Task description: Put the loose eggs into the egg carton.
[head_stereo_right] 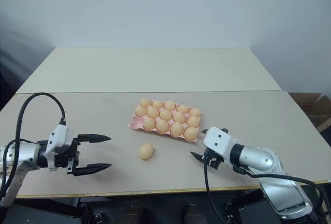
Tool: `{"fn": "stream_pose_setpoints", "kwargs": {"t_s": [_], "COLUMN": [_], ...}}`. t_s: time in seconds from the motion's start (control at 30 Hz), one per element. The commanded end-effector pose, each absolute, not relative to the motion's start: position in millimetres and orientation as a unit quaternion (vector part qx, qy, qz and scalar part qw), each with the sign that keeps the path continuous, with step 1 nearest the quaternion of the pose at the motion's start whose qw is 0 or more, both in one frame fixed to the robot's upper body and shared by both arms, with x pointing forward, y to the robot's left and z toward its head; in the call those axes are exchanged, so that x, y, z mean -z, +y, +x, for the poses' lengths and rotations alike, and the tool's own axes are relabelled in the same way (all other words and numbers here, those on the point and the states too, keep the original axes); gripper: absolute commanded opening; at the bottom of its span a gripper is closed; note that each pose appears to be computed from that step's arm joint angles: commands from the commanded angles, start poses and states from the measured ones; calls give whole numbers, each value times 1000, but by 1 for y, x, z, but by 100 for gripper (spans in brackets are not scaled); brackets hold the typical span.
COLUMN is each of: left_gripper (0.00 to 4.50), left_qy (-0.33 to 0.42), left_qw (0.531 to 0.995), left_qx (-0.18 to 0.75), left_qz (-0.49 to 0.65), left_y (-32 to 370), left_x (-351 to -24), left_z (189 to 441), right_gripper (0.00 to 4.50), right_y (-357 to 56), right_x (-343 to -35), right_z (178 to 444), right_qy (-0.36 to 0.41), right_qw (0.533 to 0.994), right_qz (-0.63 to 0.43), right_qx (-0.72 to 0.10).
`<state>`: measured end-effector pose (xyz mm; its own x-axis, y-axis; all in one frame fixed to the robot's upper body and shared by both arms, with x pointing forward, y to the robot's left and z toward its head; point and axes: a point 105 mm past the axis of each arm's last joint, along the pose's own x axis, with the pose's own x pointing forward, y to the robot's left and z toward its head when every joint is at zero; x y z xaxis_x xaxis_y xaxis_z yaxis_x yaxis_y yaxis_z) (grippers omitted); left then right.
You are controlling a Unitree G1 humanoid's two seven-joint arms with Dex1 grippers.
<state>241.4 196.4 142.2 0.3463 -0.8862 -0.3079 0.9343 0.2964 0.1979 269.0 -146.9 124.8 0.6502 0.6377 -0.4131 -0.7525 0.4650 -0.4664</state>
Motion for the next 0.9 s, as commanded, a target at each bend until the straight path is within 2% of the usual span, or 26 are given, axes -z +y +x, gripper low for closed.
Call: {"fn": "stream_pose_setpoints", "kwargs": {"t_s": [0.03,0.23,0.37,0.5,0.9], "left_gripper": [448,448,448,448,448], "left_qy": [39,28,20,24,43], "left_qw": [796,794,807,801,785], "left_qx": [578,588,572,581,599], "left_qz": [175,152,146,143,153], "left_y": [184,163,145,133,99], "left_x": [-151,-142,-133,-127,-103], "left_z": [241,249,268,273,286], "right_gripper": [450,450,450,450,450], "right_y": [-145,-150,-152,-154,-151], "right_x": [-135,-138,-147,-155,-158], "right_z": [269,265,251,239,240], "right_qy": [69,71,64,63,51], "right_qw": [847,847,835,823,837], "right_qz": [-332,-336,-336,-339,-337], "right_qx": [-410,-406,-431,-450,-427]}}
